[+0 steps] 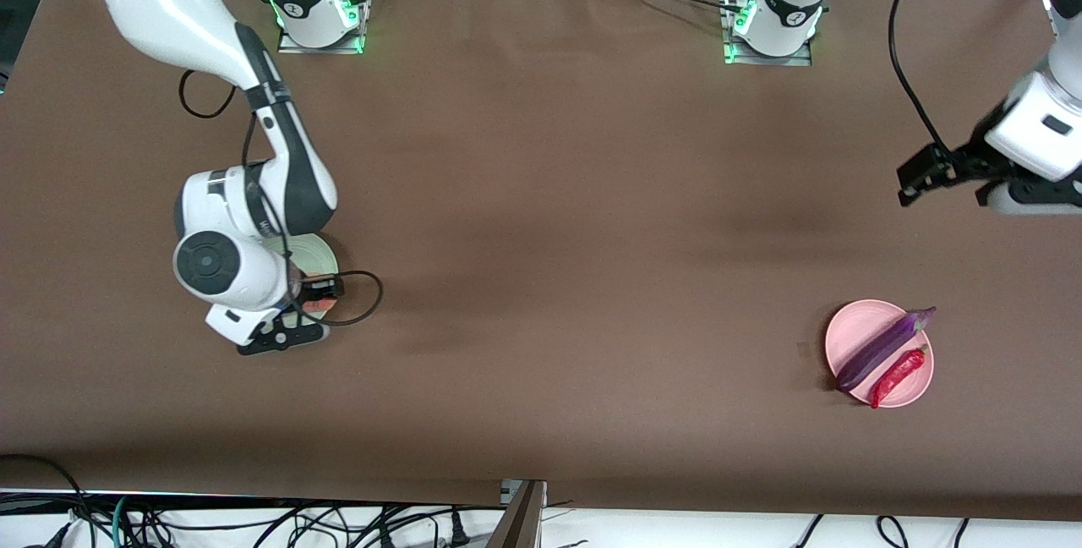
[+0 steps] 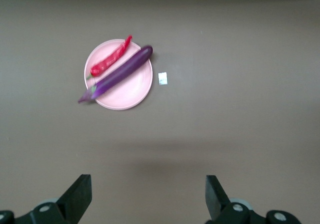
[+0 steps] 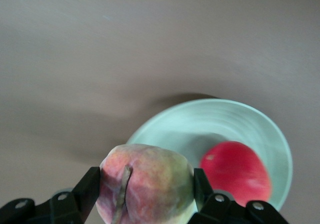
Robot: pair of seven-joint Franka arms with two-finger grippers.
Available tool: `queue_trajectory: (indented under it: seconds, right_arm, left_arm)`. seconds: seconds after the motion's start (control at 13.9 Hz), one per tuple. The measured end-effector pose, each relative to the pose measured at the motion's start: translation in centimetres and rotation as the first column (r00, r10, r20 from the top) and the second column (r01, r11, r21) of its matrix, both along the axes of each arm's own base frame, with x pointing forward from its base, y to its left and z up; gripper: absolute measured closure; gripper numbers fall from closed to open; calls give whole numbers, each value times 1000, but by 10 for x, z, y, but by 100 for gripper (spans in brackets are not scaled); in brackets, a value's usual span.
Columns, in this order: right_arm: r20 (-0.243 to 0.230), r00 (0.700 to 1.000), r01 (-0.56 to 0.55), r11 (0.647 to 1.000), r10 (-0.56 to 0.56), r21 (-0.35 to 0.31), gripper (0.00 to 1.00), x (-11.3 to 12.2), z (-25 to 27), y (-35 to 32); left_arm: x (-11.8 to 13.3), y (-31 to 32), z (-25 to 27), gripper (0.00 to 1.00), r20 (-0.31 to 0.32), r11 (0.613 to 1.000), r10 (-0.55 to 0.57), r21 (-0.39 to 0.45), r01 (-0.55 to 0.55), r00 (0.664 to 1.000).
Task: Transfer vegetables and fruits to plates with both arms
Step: 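Lower the peach onto the green plate beside the apple with the right gripper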
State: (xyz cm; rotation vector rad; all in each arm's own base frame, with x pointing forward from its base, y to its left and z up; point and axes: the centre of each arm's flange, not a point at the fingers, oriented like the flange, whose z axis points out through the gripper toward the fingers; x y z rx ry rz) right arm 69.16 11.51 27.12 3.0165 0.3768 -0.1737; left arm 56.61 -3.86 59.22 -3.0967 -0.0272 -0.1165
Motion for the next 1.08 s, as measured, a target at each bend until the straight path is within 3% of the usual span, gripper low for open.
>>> queue_trajectory:
  seconds: [0.14, 0.5, 0.65, 0.86, 1.08]
  right_arm:
    - [-23, 1000, 12, 1000, -12, 2, 20, 0, -13, -20]
    - [-74, 997, 33, 998, -30, 44, 20, -6, -52, -9]
    - [-74, 997, 34, 998, -31, 45, 20, -5, -53, -9]
    - [-64, 997, 42, 998, -39, 45, 0, -2, -49, -16]
    - [-1, 999, 46, 997, -46, 57, 0, 9, 1, -27]
  left_arm:
    - [-14, -2, -2, 0, -16, 1000, 2, 3, -2, 1000]
    - [-15, 1, -8, 0, -32, 1000, 10, 4, -10, 999]
    - [-17, 1, -10, 0, -52, 1000, 12, 3, -12, 999]
    - [-19, -1, -11, 0, -66, 999, 20, -24, -22, 998]
    - [-19, -1, -11, 0, -69, 999, 22, -24, -24, 997]
